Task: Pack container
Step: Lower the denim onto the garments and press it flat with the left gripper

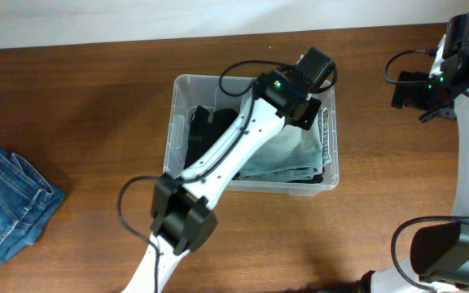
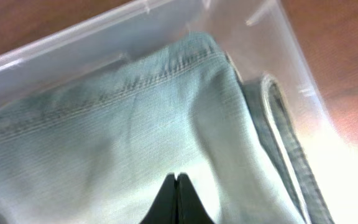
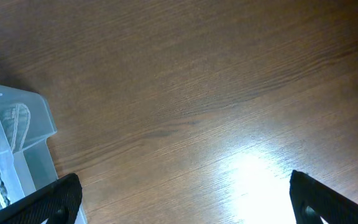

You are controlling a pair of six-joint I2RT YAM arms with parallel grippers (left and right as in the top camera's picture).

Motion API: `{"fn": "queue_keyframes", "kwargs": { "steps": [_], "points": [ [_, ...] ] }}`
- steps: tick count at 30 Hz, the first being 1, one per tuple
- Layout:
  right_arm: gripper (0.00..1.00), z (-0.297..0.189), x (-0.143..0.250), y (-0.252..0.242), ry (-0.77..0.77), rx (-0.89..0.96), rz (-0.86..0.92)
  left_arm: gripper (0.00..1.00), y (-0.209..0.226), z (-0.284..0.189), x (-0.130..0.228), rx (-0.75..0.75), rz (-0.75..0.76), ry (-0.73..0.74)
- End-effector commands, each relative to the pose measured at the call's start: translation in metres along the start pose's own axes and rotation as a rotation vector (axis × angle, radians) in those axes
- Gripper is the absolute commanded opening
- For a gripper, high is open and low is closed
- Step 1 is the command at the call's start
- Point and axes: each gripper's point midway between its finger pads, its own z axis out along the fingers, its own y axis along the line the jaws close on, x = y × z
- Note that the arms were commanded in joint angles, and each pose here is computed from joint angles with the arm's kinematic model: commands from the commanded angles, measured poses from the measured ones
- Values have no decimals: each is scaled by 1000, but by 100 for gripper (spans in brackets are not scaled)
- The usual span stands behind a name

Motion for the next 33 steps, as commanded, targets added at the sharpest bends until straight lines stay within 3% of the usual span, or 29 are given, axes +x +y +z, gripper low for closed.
{"fn": "queue_keyframes", "kwargs": {
  "steps": [1, 10, 23, 28, 33],
  "points": [
    [99, -3, -2, -3, -12, 9, 12, 1, -9, -29, 6, 24, 10, 15],
    [98, -3, -2, -3, -12, 9, 12, 1, -43, -29, 58, 218, 9, 238],
    [99, -3, -2, -3, -12, 9, 12, 0, -45, 10, 113, 212, 8, 416],
    [99, -3, -2, -3, -12, 9, 12, 0, -42, -3, 87, 224, 1, 326],
    [98, -3, -2, -3, -12, 9, 12, 1, -10, -57, 31, 229, -57, 142]
  ]
}}
